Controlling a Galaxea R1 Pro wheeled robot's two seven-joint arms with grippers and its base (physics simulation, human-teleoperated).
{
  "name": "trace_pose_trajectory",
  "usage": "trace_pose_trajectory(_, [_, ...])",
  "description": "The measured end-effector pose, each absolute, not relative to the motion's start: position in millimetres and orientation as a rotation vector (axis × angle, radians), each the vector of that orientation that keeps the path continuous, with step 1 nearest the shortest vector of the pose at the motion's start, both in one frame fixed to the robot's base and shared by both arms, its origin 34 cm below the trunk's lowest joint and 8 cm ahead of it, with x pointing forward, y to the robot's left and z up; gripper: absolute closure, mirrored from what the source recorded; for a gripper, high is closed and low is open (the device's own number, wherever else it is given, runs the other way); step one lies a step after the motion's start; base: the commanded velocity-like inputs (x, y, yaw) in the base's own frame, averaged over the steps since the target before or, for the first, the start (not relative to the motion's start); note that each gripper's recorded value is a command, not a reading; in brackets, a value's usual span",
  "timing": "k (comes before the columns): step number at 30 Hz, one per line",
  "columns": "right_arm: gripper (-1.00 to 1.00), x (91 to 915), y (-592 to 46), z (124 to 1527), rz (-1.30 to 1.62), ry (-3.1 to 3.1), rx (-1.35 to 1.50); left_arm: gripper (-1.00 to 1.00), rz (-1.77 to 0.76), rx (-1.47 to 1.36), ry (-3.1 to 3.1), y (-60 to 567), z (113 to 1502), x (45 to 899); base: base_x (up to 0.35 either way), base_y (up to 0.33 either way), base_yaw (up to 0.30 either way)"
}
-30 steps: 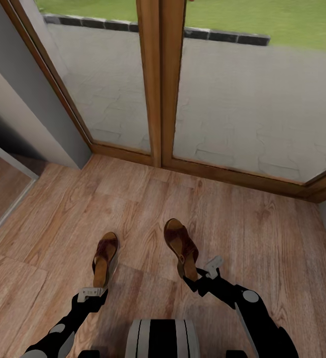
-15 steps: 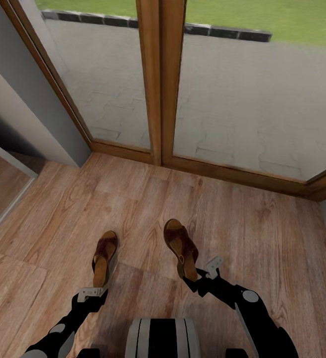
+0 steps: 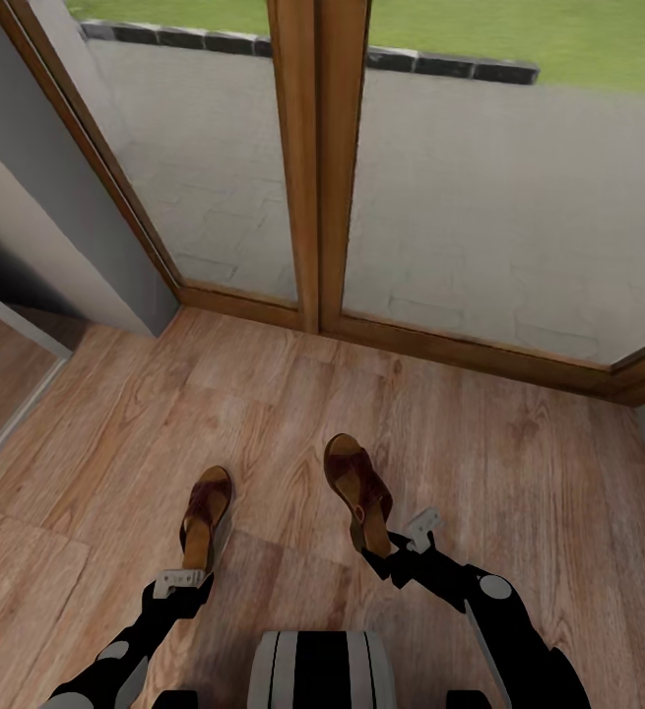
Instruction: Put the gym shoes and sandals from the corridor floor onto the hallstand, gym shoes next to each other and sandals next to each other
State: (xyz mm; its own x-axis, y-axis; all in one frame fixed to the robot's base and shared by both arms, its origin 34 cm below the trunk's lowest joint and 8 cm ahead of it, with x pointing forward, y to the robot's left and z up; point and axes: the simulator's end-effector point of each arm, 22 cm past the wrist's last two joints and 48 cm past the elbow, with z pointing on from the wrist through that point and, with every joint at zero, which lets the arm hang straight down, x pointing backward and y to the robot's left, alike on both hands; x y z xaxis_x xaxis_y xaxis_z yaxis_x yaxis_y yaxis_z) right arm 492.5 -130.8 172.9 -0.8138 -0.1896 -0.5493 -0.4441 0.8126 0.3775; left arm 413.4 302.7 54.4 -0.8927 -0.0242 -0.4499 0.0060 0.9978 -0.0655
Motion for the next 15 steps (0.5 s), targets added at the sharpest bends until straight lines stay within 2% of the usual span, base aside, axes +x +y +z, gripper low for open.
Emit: trace_pose_trajectory(15, [1.0,493.0,-130.5,173.2,0.688,2.496,-0.469,-1.0,-0.09,-0.013,2.673,302.7,54.4,413.3,0.043,0.0,0.0])
